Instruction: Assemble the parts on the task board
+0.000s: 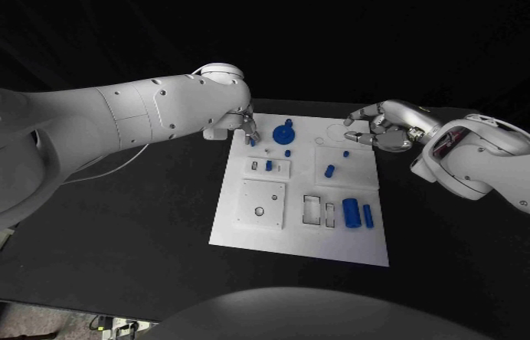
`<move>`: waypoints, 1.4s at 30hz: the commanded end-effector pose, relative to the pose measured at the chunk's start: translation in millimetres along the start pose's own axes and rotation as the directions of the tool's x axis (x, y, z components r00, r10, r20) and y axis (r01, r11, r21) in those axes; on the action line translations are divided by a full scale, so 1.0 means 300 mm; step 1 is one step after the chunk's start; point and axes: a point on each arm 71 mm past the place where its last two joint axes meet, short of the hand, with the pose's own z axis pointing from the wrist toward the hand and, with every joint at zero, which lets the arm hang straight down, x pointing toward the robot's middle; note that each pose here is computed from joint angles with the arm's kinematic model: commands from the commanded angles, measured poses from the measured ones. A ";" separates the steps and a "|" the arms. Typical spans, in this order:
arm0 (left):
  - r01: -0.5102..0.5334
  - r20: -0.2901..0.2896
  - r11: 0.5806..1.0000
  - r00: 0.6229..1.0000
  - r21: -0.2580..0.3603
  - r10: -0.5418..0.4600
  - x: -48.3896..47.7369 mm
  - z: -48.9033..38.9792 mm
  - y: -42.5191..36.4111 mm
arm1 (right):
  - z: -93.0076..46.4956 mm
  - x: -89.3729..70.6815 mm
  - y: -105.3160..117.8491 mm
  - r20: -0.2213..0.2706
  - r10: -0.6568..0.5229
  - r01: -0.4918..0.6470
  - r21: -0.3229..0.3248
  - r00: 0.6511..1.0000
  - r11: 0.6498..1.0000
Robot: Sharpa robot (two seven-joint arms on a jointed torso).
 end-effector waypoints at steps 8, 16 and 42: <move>-0.005 -0.016 1.000 1.000 0.009 0.005 0.005 0.000 -0.007 | 0.000 0.005 0.001 -0.015 -0.003 0.003 -0.002 1.000 1.000; -0.003 -0.015 1.000 1.000 0.008 0.003 0.004 0.001 -0.005 | -0.002 0.004 0.000 -0.014 -0.003 0.003 -0.001 1.000 1.000; 0.021 -0.030 1.000 0.999 0.011 -0.020 0.014 0.010 -0.005 | -0.006 0.003 -0.002 -0.012 -0.003 0.003 0.002 1.000 1.000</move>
